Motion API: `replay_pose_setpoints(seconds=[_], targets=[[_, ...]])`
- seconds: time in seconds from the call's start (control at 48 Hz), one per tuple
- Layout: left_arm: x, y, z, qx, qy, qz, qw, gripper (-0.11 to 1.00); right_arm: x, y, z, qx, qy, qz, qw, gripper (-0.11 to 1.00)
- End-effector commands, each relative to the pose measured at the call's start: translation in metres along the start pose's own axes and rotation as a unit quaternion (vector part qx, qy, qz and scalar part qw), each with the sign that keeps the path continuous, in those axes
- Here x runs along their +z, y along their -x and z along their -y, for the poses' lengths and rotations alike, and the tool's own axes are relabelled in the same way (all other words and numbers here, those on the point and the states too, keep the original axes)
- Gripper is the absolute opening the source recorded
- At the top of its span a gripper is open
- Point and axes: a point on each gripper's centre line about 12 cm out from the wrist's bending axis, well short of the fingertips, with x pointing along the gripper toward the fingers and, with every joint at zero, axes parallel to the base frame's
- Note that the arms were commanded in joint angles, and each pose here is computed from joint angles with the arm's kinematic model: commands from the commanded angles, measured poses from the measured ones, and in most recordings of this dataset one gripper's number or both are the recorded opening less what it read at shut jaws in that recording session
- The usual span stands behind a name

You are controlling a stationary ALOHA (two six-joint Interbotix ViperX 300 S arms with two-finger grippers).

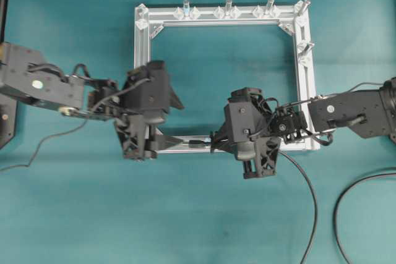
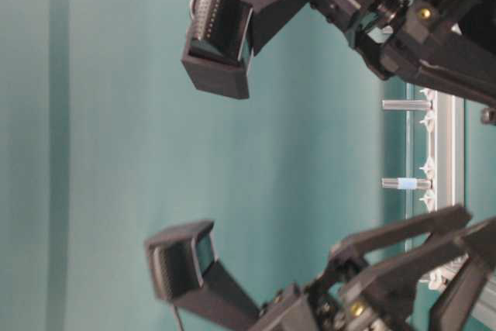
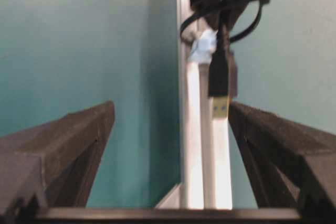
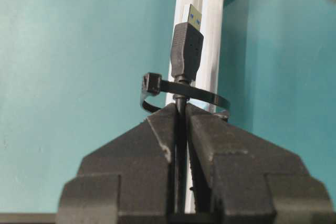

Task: Insert the wire through the string loop located in the center.
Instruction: 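Move the left gripper to the plug emerging from the loop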

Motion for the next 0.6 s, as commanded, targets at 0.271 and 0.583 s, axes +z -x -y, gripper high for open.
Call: replay_pose_setpoints(seconds=[0.271,0.583], targets=[[0.020,-0.015,0.016,-0.014,-0.013,0.014,0.9997,0.91,0.011,0.003,-0.001,0.002,0.002,0.017,0.9999,0.07],[0.019,-0.016,0.017,-0.016,-0.020,0.011,0.9996,0.91,0.011,0.003,-0.001,0.003,0.002,0.018,0.9998,0.07]])
